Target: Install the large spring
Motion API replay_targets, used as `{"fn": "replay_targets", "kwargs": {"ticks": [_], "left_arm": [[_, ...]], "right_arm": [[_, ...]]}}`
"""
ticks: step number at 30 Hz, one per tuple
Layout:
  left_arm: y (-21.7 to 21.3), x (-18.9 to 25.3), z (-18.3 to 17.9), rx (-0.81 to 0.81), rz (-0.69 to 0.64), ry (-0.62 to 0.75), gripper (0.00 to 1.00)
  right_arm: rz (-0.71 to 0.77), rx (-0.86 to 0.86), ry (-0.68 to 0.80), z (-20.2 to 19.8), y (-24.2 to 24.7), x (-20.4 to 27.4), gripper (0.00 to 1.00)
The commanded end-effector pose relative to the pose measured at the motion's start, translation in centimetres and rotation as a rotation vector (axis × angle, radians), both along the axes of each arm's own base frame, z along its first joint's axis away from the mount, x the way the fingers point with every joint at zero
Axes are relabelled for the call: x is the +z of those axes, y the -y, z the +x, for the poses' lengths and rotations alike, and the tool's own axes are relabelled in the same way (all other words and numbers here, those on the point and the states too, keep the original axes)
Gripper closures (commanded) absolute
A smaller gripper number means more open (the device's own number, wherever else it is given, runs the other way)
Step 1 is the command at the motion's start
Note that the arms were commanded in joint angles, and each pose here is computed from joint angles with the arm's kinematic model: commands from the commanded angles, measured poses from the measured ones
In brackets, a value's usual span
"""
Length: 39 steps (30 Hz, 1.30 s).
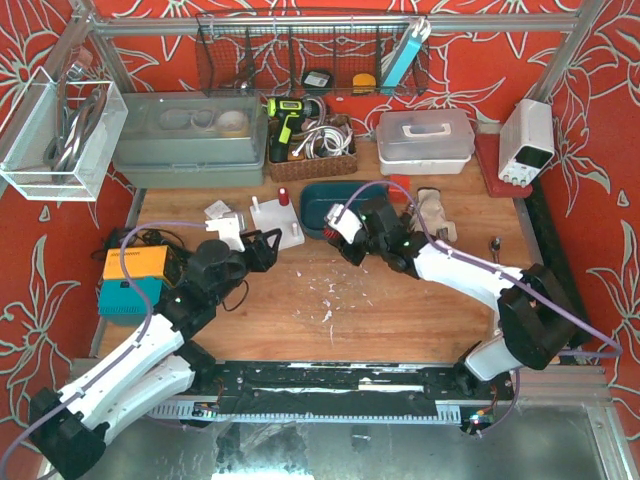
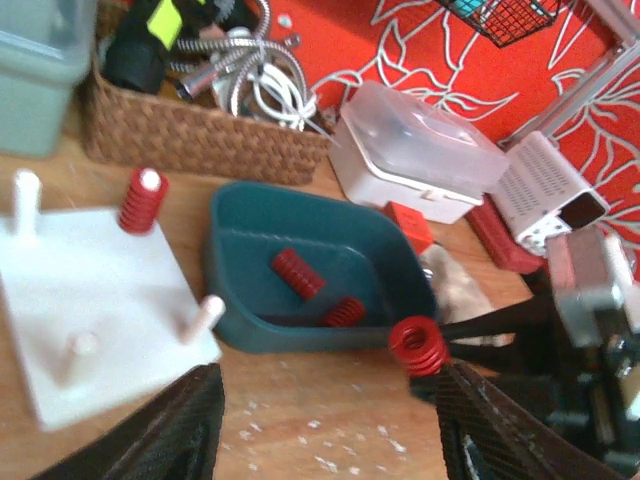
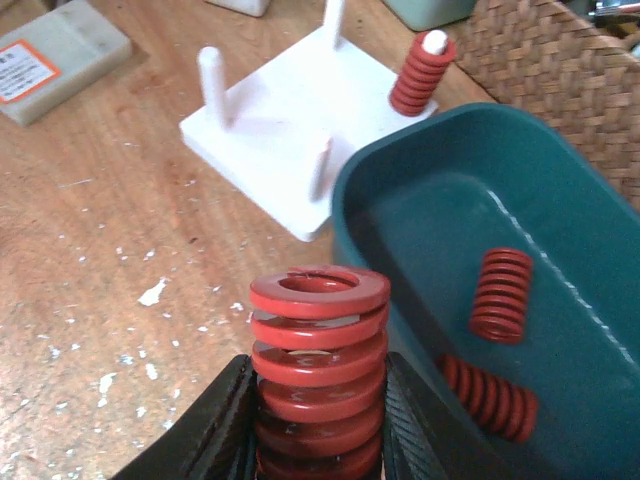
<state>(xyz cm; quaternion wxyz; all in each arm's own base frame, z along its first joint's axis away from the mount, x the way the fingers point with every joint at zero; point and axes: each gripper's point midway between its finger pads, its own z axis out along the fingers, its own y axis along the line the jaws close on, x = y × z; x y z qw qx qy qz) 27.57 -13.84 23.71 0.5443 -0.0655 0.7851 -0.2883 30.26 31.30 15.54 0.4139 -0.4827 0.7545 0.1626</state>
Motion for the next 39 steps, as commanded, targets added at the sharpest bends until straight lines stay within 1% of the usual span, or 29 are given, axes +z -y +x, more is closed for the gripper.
{"fn": "replay_targets", "kwargs": {"ticks": [1, 3, 6, 9, 13, 15, 18, 21, 23, 26, 28, 30, 35, 39], "left_arm": [[2.1, 0.1, -0.4, -0.114, -0.016, -0.049, 0.44], [3.3, -0.1, -0.5, -0.175, -0.022, -0.075, 0.50], [5.2, -0.4, -0.7, -0.277, -0.028, -0.109, 0.52], [6.3, -0.7, -0.8, -0.330, -0.034, -0.135, 0.50], [7.2, -1.4, -0.7, -0.373, -0.037, -0.163, 0.39], [7.6, -1.7, -0.7, -0.391, -0.040, -0.173, 0.39], [8.1, -2.1, -0.6, -0.406, -0.057, -0.186, 0.39], [8.6, -1.7, -0.7, -0.427, -0.090, -0.181, 0.44], [8.9, -2.5, -0.4, -0.431, -0.101, -0.210, 0.45], [9.2, -2.5, -0.3, -0.436, -0.118, -0.216, 0.45], [9.2, -2.8, -0.3, -0.433, -0.121, -0.227, 0.44], [9.2, -3.1, -0.2, -0.428, -0.118, -0.237, 0.40], [9.0, -3.7, -0.1, -0.417, -0.103, -0.250, 0.34], [9.0, -3.9, 0.0, -0.414, -0.102, -0.257, 0.34]], "right_arm": [[0.152, 0.046, 0.099, -1.3, -2.0, 2.7, 1.00], [0.190, 0.070, 0.116, -2.3, -2.3, 2.7, 1.00], [0.224, 0.096, 0.126, -3.4, -2.9, 2.6, 1.00], [0.231, 0.107, 0.134, -4.0, -3.3, 2.1, 1.00], [0.230, 0.127, 0.126, -4.5, -4.0, 1.6, 1.00], [0.230, 0.139, 0.128, -4.9, -4.4, 1.5, 1.00], [0.245, 0.164, 0.137, -5.7, -4.7, 1.9, 1.00], [0.256, 0.180, 0.148, -6.3, -5.0, 2.2, 1.00], [0.257, 0.186, 0.154, -6.5, -5.0, 2.2, 1.00], [0.258, 0.191, 0.159, -6.7, -5.1, 2.3, 1.00], [0.261, 0.192, 0.164, -6.8, -5.2, 2.4, 1.00], [0.264, 0.193, 0.167, -6.9, -5.1, 2.5, 1.00], [0.274, 0.189, 0.183, -7.0, -5.0, 2.9, 1.00], [0.287, 0.190, 0.197, -7.1, -4.9, 3.2, 1.00]]}}
